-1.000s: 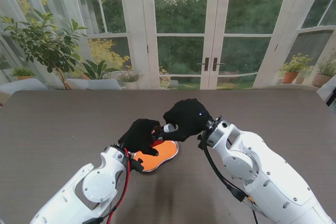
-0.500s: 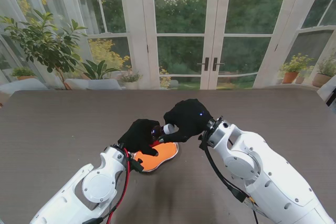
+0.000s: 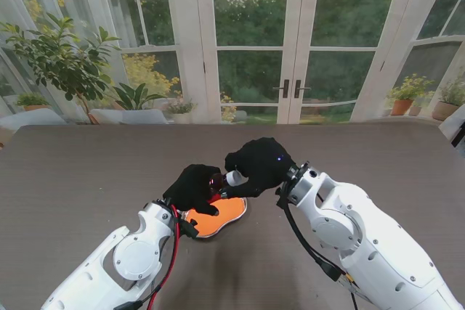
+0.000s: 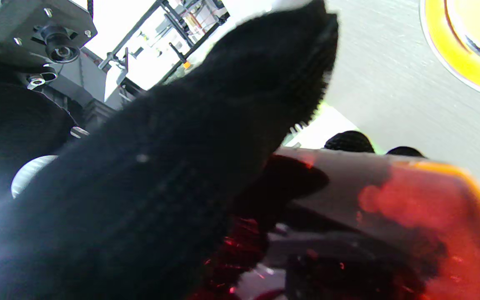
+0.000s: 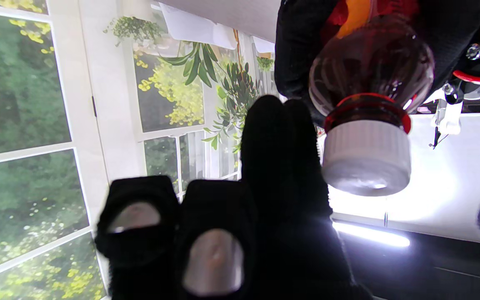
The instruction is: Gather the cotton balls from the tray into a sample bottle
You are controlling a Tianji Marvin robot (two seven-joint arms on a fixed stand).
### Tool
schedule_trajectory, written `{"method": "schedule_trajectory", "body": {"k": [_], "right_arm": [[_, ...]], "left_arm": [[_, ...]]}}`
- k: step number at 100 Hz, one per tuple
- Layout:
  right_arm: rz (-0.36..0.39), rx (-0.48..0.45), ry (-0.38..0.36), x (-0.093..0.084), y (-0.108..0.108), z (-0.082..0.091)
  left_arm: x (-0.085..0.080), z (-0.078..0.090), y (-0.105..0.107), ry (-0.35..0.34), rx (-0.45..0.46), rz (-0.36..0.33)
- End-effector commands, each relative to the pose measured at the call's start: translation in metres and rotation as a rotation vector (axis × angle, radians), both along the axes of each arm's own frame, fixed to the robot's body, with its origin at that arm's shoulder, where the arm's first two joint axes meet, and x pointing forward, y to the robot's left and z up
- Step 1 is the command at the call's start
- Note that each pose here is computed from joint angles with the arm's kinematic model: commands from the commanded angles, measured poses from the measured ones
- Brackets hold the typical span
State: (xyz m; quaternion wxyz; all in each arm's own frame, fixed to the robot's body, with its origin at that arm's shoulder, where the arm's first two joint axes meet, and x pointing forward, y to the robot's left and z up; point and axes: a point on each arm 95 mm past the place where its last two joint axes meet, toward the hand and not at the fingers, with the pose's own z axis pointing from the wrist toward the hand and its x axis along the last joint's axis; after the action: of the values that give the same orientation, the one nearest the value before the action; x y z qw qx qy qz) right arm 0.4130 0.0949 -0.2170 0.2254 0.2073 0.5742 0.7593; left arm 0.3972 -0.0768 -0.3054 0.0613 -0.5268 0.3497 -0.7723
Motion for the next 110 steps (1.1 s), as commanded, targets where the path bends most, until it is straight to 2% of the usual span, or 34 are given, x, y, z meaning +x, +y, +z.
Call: {"method": "schedule_trajectory", "body": {"k": [1, 45, 72, 96, 110], "right_arm": [[0.005, -0.011, 0.003, -0.002, 0.002, -0.001], [-0.024, 0.049, -0.015, -0.001, -0.01, 0.01], [0.047, 0.098, 0.002, 0.002, -0.025, 0.012], [0.046, 0.1, -0.093, 0.005, -0.026, 0.007], [0.039, 0.116, -0.122, 0.008, -0.022, 0.004]], "left_arm": [[-0.001, 0.001, -0.003, 0.006, 0.001, -0.013], [-0.001, 0.001, -0.002, 0.007, 0.001, -0.012], [-0.001, 0.001, -0.001, 0.007, 0.004, -0.012], [-0.001, 0.001, 0.0, 0.006, 0.005, -0.013], [-0.001, 0.002, 0.0, 0.002, 0.008, -0.017]]}}
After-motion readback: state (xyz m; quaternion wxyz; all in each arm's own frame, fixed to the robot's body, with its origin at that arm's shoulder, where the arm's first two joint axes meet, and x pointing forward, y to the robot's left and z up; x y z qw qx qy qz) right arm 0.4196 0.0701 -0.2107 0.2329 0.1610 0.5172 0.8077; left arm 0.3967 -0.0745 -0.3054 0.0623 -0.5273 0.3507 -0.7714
